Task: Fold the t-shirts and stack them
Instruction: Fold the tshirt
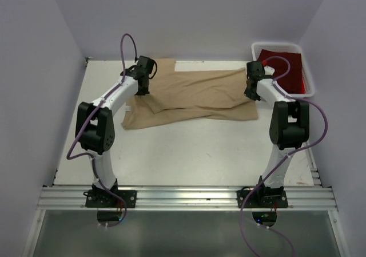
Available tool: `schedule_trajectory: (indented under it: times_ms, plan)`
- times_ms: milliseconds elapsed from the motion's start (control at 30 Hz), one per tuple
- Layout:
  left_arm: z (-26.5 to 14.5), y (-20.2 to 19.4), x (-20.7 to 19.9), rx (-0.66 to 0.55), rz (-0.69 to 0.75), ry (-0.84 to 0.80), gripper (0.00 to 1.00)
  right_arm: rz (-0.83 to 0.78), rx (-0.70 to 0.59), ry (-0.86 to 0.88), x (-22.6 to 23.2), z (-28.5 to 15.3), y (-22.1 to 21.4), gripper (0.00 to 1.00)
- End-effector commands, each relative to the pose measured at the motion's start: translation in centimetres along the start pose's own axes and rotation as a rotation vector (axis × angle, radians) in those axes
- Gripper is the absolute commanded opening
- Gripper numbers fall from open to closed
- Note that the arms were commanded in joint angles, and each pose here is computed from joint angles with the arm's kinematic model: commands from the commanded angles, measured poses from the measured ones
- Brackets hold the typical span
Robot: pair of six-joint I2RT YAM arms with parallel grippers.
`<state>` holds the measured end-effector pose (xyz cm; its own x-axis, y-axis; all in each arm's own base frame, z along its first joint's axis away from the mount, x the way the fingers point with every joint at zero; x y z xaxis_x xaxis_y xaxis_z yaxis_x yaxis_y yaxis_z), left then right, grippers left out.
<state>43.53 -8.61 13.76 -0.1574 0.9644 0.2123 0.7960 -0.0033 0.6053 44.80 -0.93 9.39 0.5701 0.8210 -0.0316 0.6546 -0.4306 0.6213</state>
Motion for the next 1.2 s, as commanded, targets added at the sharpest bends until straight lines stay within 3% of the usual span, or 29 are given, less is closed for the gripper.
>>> schedule_trajectory:
  times_ms: [0, 267, 633, 967, 1167]
  plan:
    - [-2.0, 2.8, 1.1, -0.069, -0.03, 0.004, 0.0, 0.005, -0.025, 0.015, -0.1, -0.7, 1.3, 0.0]
    - [-7.2, -1.3, 3.3, -0.005, -0.042, -0.064, 0.0, 0.038, -0.06, 0.091, -1.7, -5.4, 1.1, 0.0]
    - [-14.9, -8.1, 6.3, 0.06, -0.083, -0.199, 0.0, 0.025, -0.08, 0.177, -7.8, -13.1, -4.4, 0.0]
    - [-18.6, -12.7, 7.8, 0.167, -0.096, -0.246, 0.0, 0.008, -0.042, 0.285, -10.5, -18.4, -7.9, 0.0]
    - [-20.8, -13.3, 9.2, 0.181, -0.1, -0.228, 0.0, 0.005, -0.03, 0.288, -11.4, -19.8, -8.4, 0.0]
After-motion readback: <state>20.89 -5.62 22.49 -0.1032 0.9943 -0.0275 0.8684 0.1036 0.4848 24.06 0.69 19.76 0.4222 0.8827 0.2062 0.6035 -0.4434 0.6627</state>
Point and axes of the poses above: each gripper's point midway between its finger pads, its own z axis out along the fingers, its own x axis along the line the jaws close on, y = z × x, the point moved 3 cm from there along -z, back along the fingers, and after that the axes turned 1 degree about -z, right-handed, at the moved point
